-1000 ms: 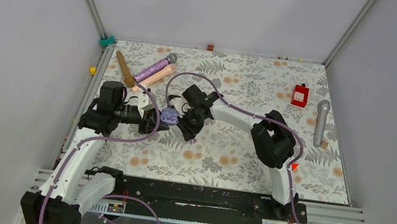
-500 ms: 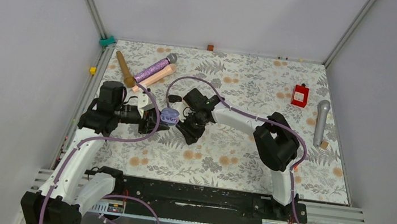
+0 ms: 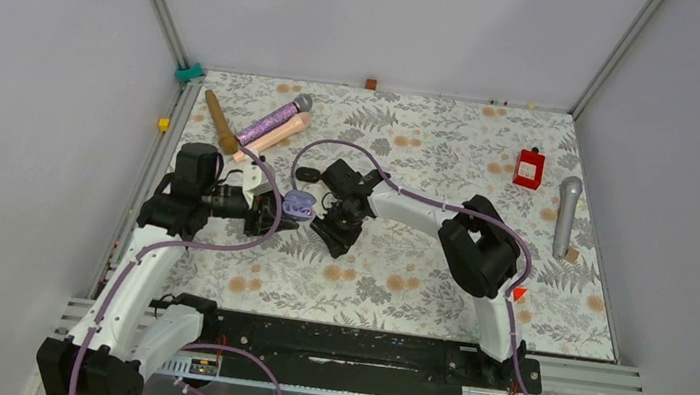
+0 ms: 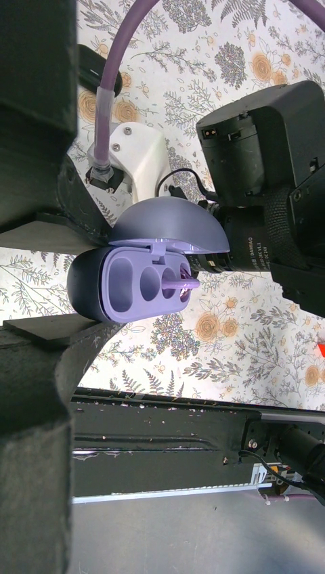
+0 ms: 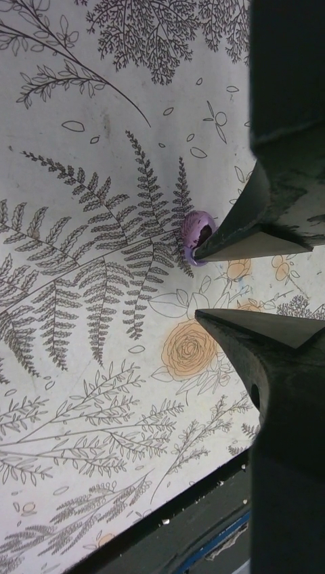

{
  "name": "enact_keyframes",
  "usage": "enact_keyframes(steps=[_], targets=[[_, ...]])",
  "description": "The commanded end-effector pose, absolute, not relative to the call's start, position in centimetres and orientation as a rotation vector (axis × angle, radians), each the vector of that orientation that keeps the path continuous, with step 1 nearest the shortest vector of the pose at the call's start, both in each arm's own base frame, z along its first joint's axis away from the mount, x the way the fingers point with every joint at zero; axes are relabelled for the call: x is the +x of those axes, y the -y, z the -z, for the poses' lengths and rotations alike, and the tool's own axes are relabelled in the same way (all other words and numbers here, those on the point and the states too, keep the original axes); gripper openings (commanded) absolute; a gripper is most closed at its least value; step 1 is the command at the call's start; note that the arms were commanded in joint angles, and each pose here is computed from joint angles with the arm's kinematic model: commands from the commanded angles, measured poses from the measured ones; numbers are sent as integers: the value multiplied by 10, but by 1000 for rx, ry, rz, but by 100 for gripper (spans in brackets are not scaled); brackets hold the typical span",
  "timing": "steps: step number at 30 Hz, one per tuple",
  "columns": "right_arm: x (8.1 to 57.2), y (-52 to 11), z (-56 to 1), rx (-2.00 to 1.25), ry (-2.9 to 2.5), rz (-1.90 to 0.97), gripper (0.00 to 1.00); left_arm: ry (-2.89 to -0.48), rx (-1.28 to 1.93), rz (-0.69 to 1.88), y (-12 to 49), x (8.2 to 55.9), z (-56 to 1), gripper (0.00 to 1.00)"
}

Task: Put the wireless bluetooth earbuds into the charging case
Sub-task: Pick up the earbud from the center of the board.

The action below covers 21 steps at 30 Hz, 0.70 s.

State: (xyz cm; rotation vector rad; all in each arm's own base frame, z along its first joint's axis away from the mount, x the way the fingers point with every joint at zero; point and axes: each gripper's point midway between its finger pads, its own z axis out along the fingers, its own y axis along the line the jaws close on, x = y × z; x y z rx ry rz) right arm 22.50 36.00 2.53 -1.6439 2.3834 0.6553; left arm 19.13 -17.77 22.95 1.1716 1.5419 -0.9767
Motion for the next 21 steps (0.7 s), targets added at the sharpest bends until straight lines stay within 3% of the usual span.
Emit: enact_keyframes(steps=[1,13,21], targets=[[228,-365,-29,-1654,-2372,-612,40,-1452,1203,961,180,190,-249,0],[238,-362,-31,-1637,-2341,-544,43,-1453,1203,967,180,190,-248,0],[245,-351,-16,-1670,-2359,-375,39,-1451,1203,968,180,190,-249,0]])
